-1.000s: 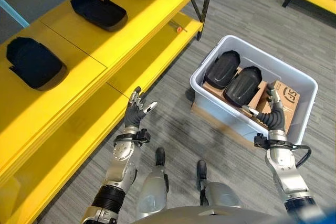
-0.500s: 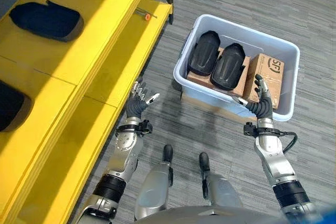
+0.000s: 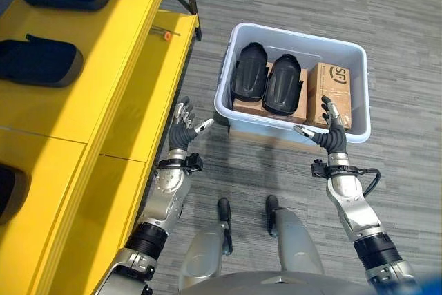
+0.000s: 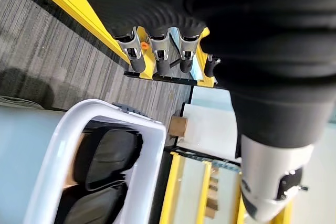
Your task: Move parts from the plastic box to the shelf.
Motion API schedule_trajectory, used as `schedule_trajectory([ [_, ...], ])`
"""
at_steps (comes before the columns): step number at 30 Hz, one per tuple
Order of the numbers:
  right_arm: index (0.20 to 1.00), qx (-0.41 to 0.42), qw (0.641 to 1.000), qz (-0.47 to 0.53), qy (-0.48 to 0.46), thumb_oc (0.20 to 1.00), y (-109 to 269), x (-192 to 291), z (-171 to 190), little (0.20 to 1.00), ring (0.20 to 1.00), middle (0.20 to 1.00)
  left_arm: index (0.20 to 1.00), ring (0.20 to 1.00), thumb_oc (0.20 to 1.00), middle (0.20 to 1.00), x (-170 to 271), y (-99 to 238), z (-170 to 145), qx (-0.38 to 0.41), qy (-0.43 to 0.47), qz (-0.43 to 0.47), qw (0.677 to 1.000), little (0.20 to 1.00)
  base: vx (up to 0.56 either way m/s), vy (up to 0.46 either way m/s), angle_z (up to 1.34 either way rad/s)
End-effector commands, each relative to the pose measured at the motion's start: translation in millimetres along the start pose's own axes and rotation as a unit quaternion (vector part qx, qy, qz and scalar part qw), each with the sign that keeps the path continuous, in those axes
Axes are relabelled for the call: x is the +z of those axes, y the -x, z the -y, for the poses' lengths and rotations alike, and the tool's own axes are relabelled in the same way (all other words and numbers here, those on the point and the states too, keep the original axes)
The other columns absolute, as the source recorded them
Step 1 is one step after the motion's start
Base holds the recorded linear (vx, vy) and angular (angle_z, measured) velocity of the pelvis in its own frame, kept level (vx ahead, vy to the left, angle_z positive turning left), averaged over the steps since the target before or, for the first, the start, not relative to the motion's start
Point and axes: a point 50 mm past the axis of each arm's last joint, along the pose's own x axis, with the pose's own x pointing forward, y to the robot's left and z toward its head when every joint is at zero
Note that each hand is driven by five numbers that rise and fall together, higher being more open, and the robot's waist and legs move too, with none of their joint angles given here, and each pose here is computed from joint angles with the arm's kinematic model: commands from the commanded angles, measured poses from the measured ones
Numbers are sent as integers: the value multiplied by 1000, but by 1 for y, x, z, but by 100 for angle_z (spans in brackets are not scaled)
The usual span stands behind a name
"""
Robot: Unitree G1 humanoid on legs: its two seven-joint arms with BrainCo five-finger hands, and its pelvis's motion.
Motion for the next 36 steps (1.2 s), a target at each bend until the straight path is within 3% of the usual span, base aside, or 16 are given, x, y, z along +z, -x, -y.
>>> schedule_trajectory([
  [1, 1000, -44, 998, 53, 2, 1000, -11, 19, 17, 1000, 1000, 1000, 1000, 1000, 1000, 1000, 24, -7, 8, -15, 7, 64, 998, 1000, 148, -64, -20],
  [13, 1000, -76, 995, 52, 21, 1000, -11, 16, 36, 1000, 1000, 1000, 1000, 1000, 1000, 1000, 20, -10, 32, -42, 32, 52, 997, 1000, 129, -125, 39],
  [30, 1000, -78, 994, 65, 30, 1000, -10, 19, 44, 1000, 1000, 1000, 1000, 1000, 1000, 1000, 22, -12, 29, -29, 38, 54, 997, 1000, 42, -75, 10],
  [36, 1000, -116, 991, 52, 42, 1000, -5, 13, 55, 1000, 1000, 1000, 1000, 1000, 1000, 1000, 24, -13, 30, -28, 37, 58, 997, 1000, 207, 200, -3],
])
